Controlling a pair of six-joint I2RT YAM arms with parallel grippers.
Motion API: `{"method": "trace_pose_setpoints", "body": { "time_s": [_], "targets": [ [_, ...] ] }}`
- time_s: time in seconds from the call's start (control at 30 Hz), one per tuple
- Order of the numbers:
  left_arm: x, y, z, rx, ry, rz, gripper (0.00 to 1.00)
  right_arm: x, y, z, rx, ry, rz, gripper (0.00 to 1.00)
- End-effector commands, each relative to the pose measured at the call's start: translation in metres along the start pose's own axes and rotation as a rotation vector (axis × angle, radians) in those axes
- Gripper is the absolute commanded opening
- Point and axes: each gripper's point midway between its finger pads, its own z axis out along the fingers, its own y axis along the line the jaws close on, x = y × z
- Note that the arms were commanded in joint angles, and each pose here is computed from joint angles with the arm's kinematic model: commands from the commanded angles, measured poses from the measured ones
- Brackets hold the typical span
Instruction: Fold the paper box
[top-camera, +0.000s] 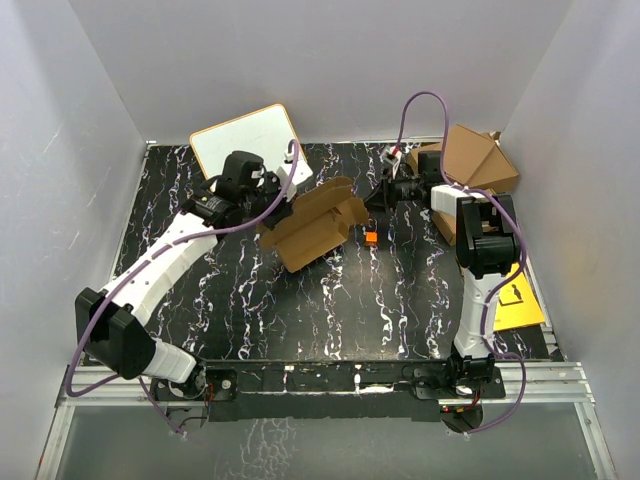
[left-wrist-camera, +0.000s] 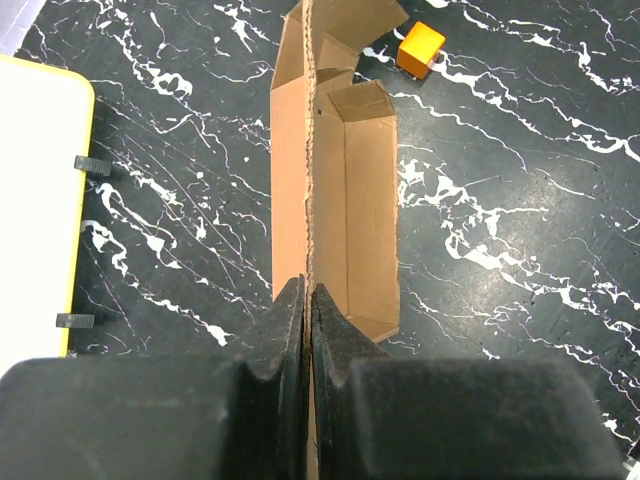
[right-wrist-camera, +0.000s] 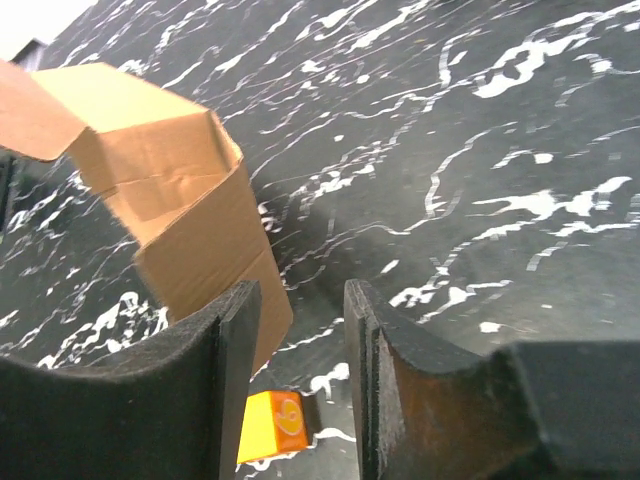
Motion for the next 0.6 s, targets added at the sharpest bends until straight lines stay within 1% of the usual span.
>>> {"method": "trace_pose_setpoints", "body": {
  "time_s": [0.0,0.13,0.27,0.4,0.57],
  "targets": [
    [-0.021,-0.004,-0.020,-0.013,-0.092,0.060,0.00,-0.015,0.039,-0.001,-0.152,-0.037,-0.114,0.47],
    [-0.020,-0.005,-0.021,-0.016,-0.098,0.081,0.00,-0.018,0.051,-0.002,-0.177,-0.037,-0.115,0.55],
    [-0.021,-0.008,-0.022,-0.004,-0.116,0.092,0.00,-0.017,0.055,0.005,-0.177,-0.025,-0.120,0.61],
    [-0.019,-0.012,-0.024,0.011,-0.127,0.109,0.00,-0.016,0.062,0.012,-0.220,-0.021,-0.132,0.64],
    [-0.015,-0.015,-0.023,0.019,-0.122,0.115,0.00,-0.014,0.079,0.013,-0.291,-0.024,-0.182,0.65]
  ]
}}
